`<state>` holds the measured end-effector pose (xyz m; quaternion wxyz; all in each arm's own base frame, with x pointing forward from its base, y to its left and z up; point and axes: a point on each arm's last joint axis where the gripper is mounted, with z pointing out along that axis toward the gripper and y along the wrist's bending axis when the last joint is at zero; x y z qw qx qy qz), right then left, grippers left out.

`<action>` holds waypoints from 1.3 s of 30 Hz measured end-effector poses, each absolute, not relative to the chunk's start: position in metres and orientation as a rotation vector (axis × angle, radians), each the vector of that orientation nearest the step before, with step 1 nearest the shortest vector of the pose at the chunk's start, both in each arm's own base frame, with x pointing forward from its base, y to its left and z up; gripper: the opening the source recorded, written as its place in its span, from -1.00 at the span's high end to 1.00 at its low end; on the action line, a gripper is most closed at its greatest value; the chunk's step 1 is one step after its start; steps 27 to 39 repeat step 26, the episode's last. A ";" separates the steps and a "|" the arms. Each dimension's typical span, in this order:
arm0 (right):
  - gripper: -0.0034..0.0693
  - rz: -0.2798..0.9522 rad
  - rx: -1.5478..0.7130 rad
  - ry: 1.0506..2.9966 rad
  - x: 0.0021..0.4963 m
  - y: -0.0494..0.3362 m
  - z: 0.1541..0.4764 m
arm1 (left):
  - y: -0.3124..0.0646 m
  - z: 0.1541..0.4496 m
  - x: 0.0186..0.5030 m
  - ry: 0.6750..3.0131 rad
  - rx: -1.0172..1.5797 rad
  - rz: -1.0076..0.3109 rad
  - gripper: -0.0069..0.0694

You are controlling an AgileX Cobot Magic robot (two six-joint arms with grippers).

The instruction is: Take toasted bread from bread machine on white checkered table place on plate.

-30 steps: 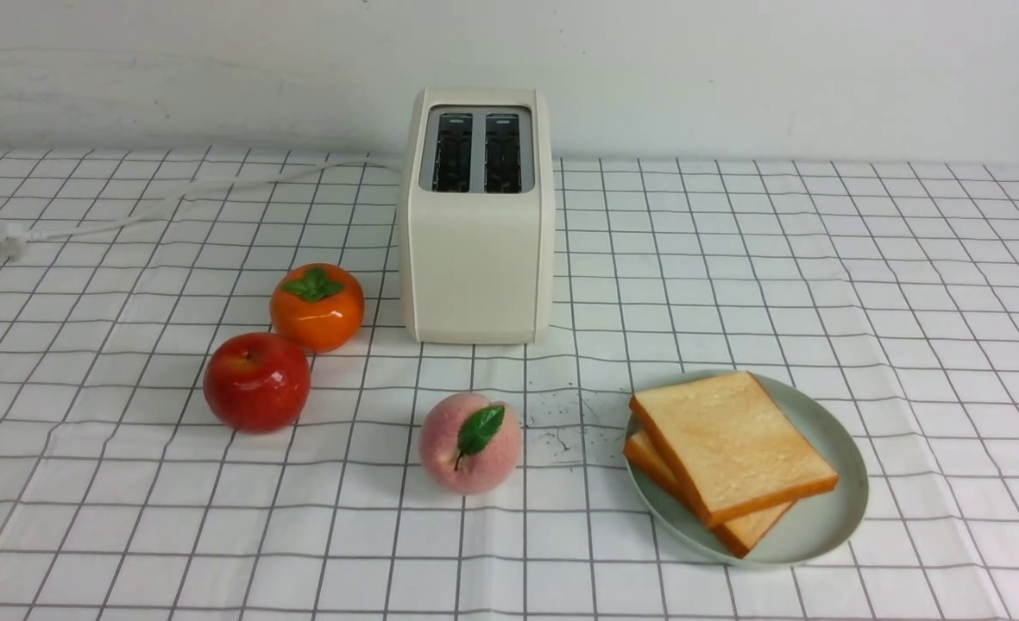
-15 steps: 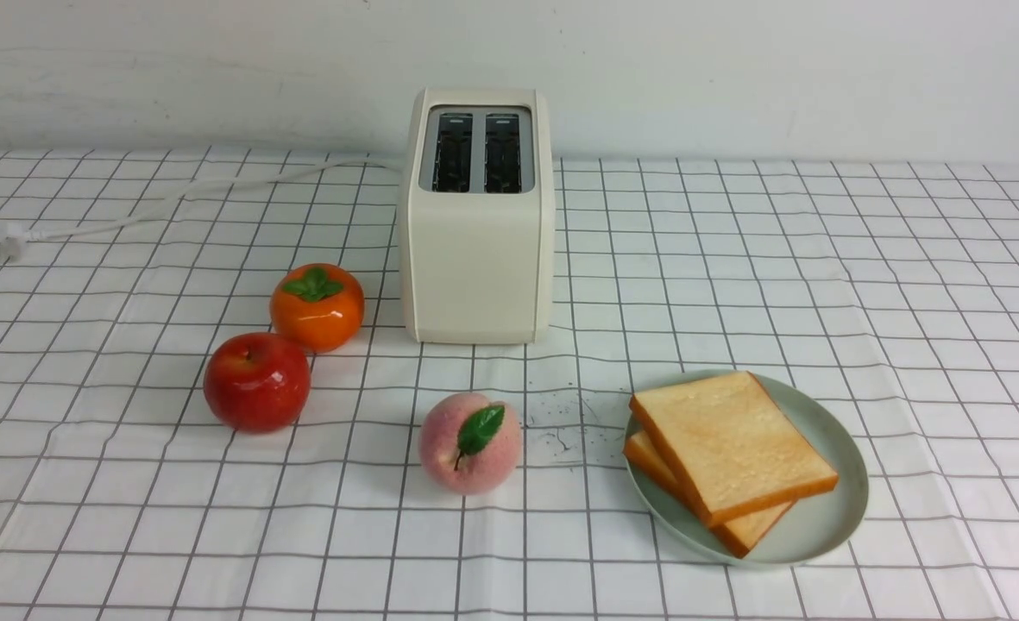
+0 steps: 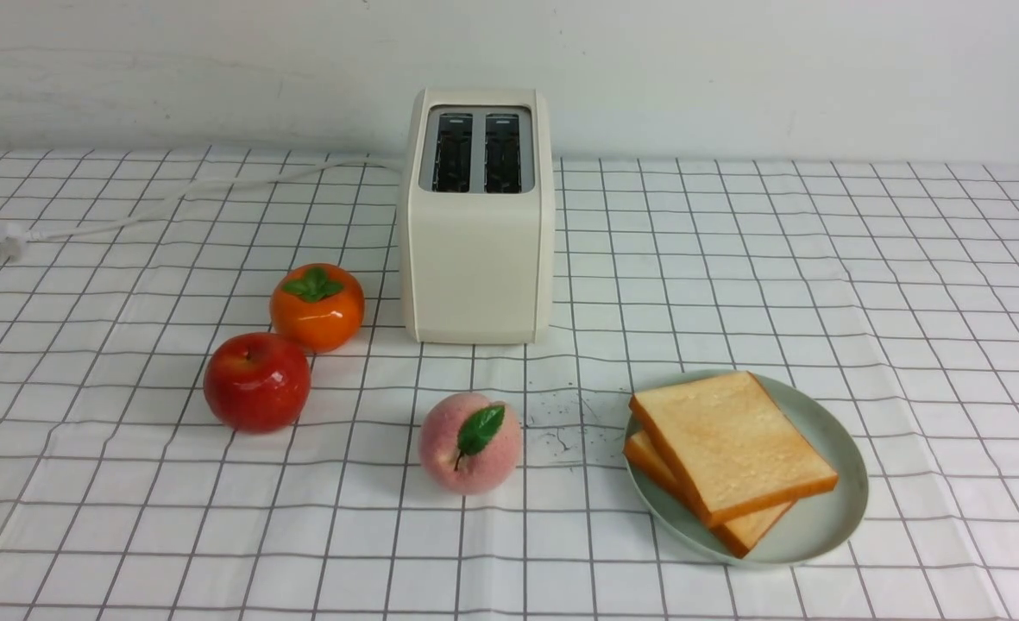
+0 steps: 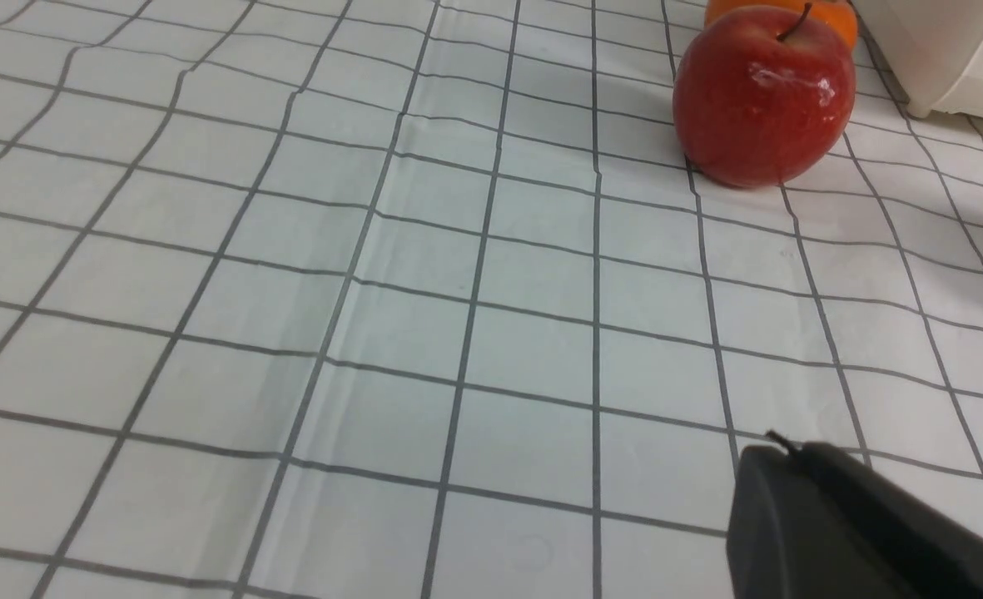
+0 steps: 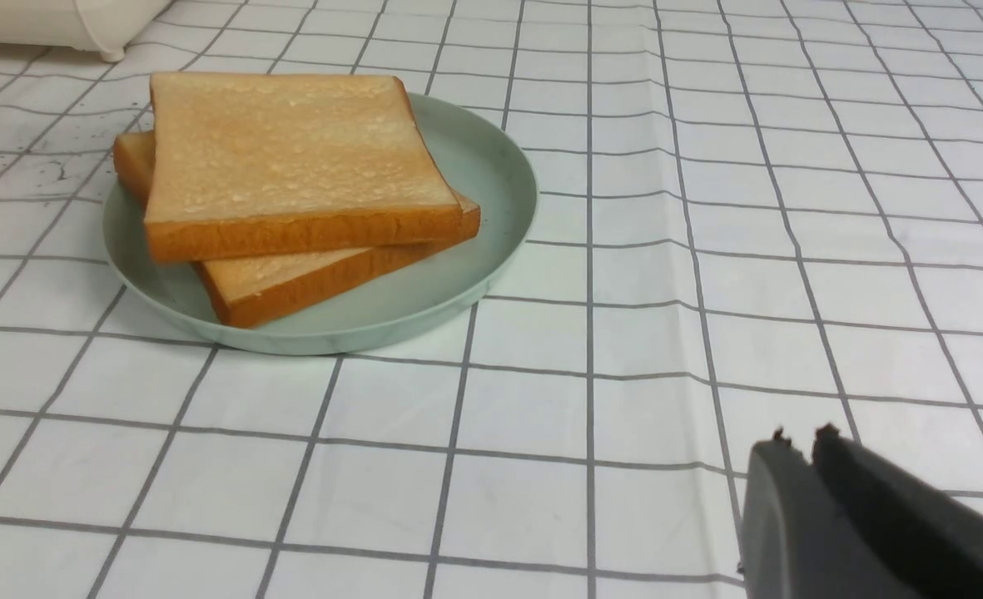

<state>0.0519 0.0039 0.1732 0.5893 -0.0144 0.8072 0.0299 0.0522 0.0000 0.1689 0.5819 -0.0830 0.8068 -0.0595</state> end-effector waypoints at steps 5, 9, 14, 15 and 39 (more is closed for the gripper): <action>0.77 0.070 -0.034 1.880 0.052 0.004 0.173 | 0.000 0.169 0.052 1.884 -0.194 -0.139 0.85; 0.77 0.070 -0.034 1.880 0.052 0.004 0.173 | 0.000 0.169 0.052 1.884 -0.194 -0.139 0.85; 0.77 0.070 -0.034 1.880 0.052 0.004 0.173 | 0.000 0.169 0.052 1.884 -0.194 -0.139 0.85; 0.77 0.070 -0.034 1.880 0.052 0.004 0.173 | 0.000 0.169 0.052 1.884 -0.194 -0.139 0.85; 0.77 0.070 -0.034 1.880 0.052 0.004 0.173 | 0.000 0.169 0.052 1.884 -0.194 -0.139 0.82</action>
